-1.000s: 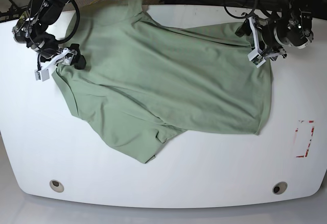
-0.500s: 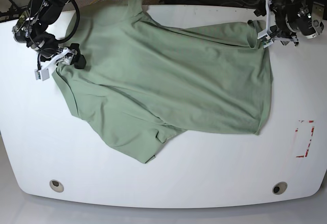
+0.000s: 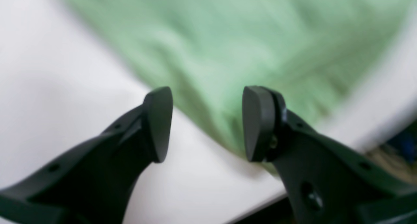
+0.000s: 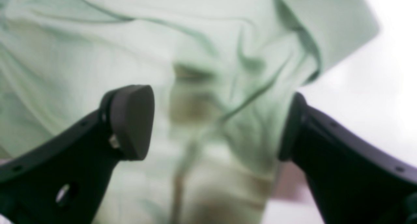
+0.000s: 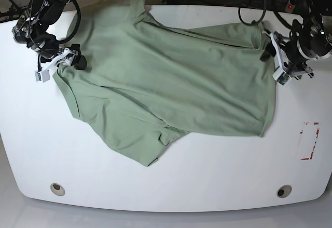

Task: Fold the T-shirt properly
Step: 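Grasp the shirt body with both grippers, pressing into the fabric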

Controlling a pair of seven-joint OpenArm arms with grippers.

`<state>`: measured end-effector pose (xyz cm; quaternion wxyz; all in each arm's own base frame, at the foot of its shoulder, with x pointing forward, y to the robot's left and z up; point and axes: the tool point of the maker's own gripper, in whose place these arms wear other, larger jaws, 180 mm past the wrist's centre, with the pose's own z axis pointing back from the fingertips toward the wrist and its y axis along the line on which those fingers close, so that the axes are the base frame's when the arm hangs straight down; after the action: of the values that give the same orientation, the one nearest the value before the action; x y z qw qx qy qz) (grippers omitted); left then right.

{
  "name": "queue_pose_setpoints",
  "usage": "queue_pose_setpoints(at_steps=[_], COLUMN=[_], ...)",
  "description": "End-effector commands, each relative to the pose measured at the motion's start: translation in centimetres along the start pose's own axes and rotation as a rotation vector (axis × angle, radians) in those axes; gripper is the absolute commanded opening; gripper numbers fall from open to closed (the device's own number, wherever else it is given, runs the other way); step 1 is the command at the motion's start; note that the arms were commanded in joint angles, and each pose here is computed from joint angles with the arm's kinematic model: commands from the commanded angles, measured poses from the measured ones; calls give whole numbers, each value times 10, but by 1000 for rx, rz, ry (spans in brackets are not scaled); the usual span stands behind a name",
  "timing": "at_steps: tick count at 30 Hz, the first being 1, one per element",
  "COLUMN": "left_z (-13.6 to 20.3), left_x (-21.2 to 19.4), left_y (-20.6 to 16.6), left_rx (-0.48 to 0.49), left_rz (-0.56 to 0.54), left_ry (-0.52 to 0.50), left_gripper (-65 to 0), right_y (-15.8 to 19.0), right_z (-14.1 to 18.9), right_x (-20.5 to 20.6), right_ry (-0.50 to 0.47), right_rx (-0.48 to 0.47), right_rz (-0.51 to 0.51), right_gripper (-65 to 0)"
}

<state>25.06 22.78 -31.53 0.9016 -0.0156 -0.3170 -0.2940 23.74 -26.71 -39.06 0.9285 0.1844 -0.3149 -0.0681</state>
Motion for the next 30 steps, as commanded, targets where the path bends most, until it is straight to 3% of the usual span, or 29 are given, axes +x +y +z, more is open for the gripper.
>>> queue_pose_setpoints(at_steps=[1,5,9,11,14,20,23,30], left_z=[4,-8,-29,-44,-64,-100,-115,-116], left_x=[15,28,28,28,24,12,-14,-47], left_y=[12,9,0,-9,-22,-43,-53,-38], left_rx=[47,25,18,11,5,-24,-63,-56], left_rz=[64,129,257,247,180,76,79,84], left_ry=[-67,-122,-118,-98,-53,19,106,192], left_gripper=[-332,-336,-333,-333,-333,-333,-333,-333], right_y=[9,37,76,95,110,117,107,93], right_z=[20,28,10,-1,-19,-56,-76,-110], right_x=[35,47,45,41,36,55,79,116], right_ry=[-98,-114,-84,-69,-50,-47,-54,-50], right_rx=[-27,-23,70,126,173,167,141,127], right_rz=[108,252,356,397,419,465,441,380], right_gripper=[-178,-181,-182,-182,-184,-184,-185,-201])
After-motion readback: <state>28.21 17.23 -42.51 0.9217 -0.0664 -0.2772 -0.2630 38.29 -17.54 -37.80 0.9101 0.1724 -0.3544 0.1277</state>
